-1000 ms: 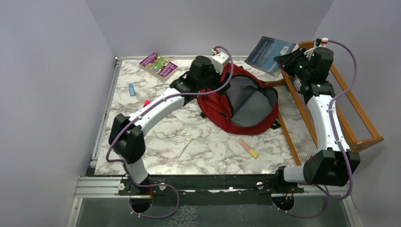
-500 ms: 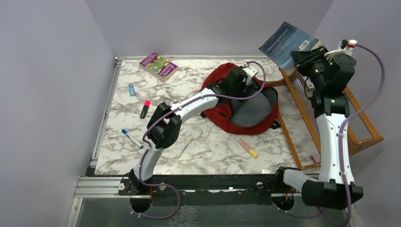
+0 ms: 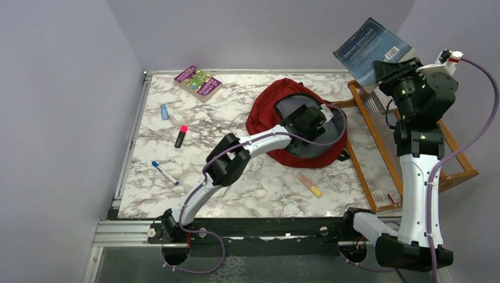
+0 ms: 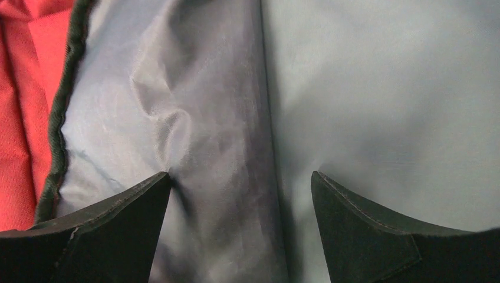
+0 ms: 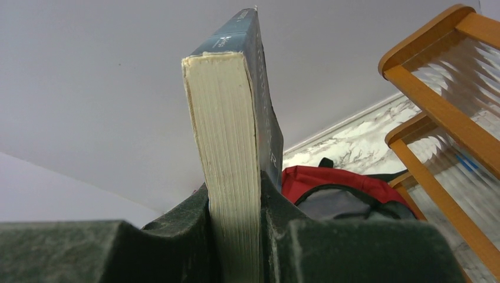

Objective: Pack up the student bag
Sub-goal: Place the book in the student bag.

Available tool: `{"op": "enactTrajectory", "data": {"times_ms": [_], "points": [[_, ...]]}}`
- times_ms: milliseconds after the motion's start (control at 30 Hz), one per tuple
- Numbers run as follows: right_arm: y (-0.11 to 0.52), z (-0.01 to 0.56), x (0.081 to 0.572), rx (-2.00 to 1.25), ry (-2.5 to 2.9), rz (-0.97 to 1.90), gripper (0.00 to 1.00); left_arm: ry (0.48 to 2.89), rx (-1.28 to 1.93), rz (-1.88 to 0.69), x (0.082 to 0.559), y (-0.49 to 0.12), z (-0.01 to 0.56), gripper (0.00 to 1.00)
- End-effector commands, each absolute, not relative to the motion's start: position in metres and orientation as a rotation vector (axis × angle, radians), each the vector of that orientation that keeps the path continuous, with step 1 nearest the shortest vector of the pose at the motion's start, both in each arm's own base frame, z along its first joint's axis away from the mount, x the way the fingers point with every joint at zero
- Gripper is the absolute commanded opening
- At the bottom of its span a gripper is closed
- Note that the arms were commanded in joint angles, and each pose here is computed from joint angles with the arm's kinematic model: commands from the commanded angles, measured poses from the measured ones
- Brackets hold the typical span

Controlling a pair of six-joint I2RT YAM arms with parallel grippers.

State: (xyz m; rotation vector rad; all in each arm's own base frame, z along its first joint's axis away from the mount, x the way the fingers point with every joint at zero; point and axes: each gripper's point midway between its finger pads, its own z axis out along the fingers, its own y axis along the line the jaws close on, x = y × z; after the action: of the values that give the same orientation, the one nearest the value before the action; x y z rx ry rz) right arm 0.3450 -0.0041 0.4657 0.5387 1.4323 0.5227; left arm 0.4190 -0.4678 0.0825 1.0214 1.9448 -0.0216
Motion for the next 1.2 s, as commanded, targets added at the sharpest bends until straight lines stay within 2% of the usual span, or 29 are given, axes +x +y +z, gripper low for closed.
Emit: {"op": "enactTrajectory", "data": {"times_ms": [0,33,200,333,667,1000,1167], "points": [[-0.007,0.509,0.334,0.48,1.291,0.516,0.0,1.926,1.009,0.211,0.438,-0.445,0.073,0.88],[-0.006,0.508,0.334,0.479,1.294,0.518,0.0,1.925,1.014,0.233,0.439,-0.442,0.071,0.86],[-0.004,0.501,0.337,0.477,1.309,0.532,0.0,1.912,1.014,0.317,0.443,-0.432,0.068,0.66],[-0.002,0.487,0.34,0.502,1.331,0.546,0.0,1.892,0.993,0.36,0.448,-0.426,0.076,0.57],[-0.011,0.435,0.349,0.617,1.404,0.525,0.0,1.891,0.852,0.245,0.459,-0.417,0.128,0.0],[-0.018,0.395,0.361,0.654,1.51,0.468,0.0,1.955,0.6,-0.042,0.479,-0.387,0.185,0.0],[0.002,0.363,0.37,0.652,1.634,0.573,0.0,1.961,0.576,-0.136,0.485,-0.381,0.205,0.0]]}}
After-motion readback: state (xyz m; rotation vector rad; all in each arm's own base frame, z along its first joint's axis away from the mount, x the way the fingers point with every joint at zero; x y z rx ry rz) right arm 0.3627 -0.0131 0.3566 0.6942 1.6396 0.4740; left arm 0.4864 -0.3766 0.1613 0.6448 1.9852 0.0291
